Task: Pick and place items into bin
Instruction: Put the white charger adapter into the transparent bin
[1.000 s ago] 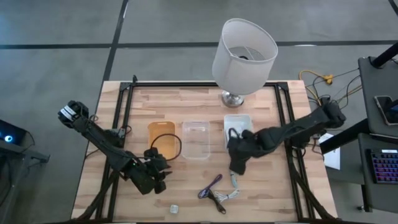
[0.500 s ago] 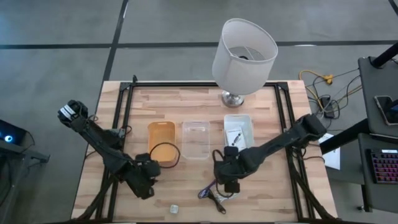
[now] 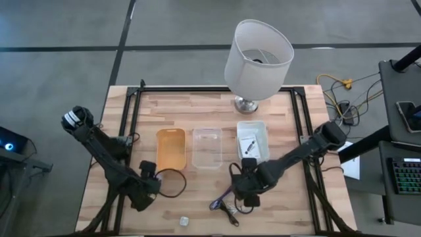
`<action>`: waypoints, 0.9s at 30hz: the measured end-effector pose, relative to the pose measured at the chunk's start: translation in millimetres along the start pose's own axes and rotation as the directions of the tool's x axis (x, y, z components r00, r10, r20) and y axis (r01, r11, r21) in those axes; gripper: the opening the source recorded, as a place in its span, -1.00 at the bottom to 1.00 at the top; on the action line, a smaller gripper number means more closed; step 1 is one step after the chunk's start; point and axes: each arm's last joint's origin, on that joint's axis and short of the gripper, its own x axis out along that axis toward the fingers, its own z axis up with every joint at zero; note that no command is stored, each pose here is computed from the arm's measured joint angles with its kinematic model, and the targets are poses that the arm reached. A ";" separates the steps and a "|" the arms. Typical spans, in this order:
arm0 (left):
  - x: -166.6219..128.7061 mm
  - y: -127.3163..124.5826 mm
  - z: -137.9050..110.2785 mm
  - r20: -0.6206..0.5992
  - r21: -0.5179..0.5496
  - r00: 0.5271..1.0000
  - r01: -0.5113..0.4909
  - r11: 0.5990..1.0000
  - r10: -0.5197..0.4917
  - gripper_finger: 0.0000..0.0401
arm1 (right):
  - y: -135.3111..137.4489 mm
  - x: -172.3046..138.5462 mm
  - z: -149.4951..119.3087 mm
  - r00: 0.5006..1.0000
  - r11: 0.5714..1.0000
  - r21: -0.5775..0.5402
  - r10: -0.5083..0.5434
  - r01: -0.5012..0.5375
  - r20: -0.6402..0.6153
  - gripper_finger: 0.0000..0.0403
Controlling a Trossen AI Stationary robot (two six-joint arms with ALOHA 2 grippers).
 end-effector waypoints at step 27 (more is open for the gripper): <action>60.9 3.5 -9.8 -0.069 0.167 0.994 -0.078 0.983 0.091 0.12 | 7.2 10.1 -14.4 0.999 0.993 0.112 -0.038 0.039 -0.017 0.07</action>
